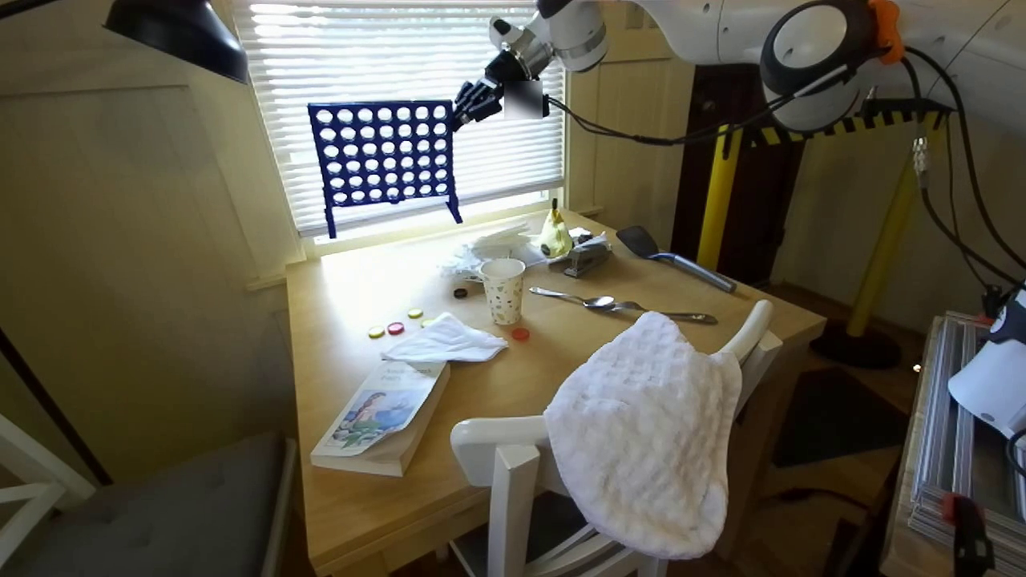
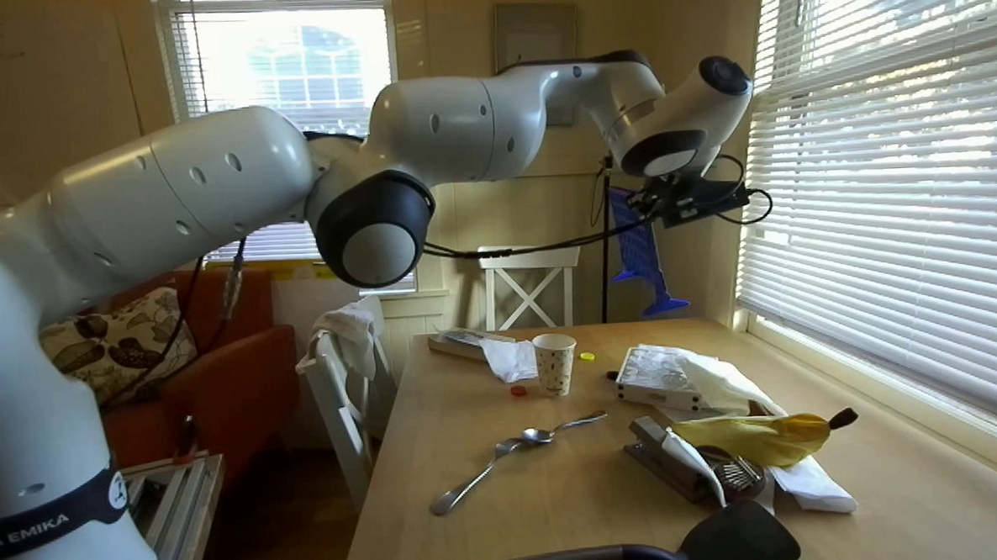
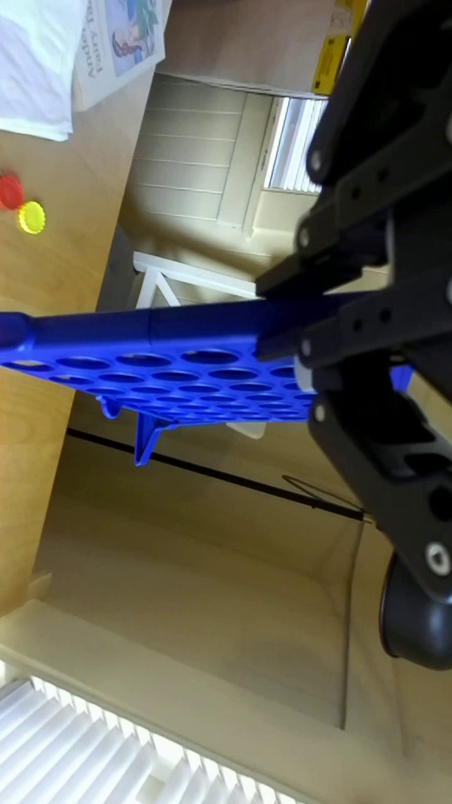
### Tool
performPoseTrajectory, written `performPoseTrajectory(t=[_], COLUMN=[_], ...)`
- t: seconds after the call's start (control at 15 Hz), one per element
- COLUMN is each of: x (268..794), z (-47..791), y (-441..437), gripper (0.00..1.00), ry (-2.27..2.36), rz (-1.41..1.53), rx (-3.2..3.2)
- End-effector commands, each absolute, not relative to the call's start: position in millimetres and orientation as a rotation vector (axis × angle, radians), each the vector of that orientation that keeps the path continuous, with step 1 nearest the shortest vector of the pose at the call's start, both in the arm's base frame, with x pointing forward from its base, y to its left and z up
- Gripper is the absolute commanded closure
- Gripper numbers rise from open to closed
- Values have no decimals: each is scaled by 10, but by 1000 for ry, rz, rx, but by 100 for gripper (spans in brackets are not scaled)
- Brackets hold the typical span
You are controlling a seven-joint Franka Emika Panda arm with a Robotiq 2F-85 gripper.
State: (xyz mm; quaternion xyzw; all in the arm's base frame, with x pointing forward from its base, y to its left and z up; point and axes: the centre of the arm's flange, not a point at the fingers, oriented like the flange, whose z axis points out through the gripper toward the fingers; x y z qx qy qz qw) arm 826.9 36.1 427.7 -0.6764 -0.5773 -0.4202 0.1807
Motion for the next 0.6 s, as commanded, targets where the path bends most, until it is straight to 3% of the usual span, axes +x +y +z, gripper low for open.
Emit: performPoseTrajectory(t=[0.0,0.53], x=[8423,7818], z=[4513,4594], y=[241,15], gripper=[95,95], ry=[-1586,-1586], rz=[-1237,-1040], rx=[-1837,-1826])
